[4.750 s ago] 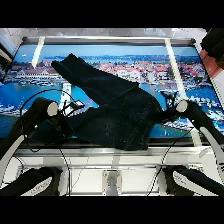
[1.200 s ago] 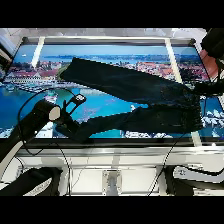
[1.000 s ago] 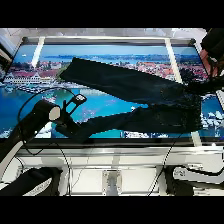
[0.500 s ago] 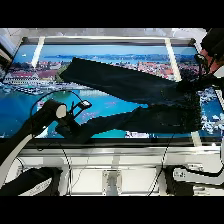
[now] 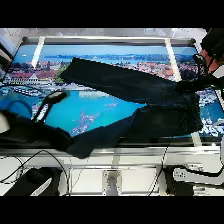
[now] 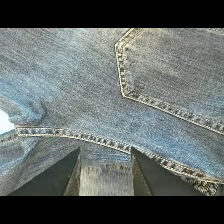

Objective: Fold the clothes and pants, and hang the long-sleeved shirts on hangers.

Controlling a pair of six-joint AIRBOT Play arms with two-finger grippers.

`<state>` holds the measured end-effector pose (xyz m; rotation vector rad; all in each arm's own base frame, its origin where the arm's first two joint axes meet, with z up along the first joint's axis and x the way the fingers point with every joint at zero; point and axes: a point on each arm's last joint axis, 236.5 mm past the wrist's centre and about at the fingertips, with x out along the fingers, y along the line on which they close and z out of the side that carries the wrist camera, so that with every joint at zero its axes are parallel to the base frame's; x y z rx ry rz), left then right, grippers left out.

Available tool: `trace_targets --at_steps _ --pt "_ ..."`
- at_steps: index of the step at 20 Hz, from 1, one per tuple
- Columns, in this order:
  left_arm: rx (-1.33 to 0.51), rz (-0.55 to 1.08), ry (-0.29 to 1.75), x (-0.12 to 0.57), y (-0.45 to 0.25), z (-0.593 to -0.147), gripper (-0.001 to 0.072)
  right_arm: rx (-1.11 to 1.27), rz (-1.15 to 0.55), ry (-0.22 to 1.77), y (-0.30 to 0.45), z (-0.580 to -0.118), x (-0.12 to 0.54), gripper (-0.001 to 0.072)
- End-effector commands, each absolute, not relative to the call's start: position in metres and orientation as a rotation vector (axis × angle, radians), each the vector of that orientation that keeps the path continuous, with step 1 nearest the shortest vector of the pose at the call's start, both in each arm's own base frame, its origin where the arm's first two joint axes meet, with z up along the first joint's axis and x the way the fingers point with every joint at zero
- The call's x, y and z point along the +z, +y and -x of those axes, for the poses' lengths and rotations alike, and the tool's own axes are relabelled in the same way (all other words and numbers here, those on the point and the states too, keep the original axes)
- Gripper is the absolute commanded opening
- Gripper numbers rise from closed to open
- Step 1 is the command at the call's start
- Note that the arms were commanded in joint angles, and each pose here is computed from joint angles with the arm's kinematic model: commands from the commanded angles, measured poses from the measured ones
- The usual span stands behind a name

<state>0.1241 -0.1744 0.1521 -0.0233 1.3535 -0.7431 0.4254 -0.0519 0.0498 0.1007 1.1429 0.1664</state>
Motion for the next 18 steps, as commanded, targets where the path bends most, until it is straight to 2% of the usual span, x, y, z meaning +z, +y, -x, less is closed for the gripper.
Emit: trace_targets --at_steps 1,4,6,7,8,9,12,14,18 --pt "-0.622 0.049 1.305 0.163 -0.158 -0.134 0.0009 0.176 -0.110 1.148 -0.049 -0.424 0.049 0.0331" --pt "-0.309 -0.089 1.387 0.120 -0.112 -0.189 0.0010 0.182 -0.112 1.162 -0.048 -0.421 0.048 0.0331" --pt "-0.238 -0.222 1.462 0.087 -0.096 -0.220 0.0022 0.182 -0.112 1.162 -0.048 -0.421 0.048 0.0331" --pt "-0.233 -0.280 1.479 0.069 -0.094 -0.241 0.0126 0.182 -0.112 1.163 -0.047 -0.421 0.048 0.0331" --pt "-0.218 -0.309 1.482 0.051 -0.092 -0.262 0.0344 0.183 -0.112 1.167 -0.047 -0.420 0.048 0.0331" --pt "-0.209 -0.320 1.486 0.034 -0.091 -0.280 0.0464 0.186 -0.113 1.173 -0.047 -0.419 0.047 0.0331" --pt "-0.237 -0.352 1.491 0.004 -0.095 -0.304 0.0468 0.195 -0.115 1.196 -0.045 -0.413 0.046 0.0331" --pt "-0.364 -0.467 1.460 0.009 -0.104 -0.300 0.0468 0.193 -0.114 1.193 -0.046 -0.414 0.046 0.0331" --pt "-0.626 -0.672 1.493 0.026 -0.135 -0.240 0.0469 0.193 -0.122 1.209 -0.044 -0.410 0.037 0.0331"
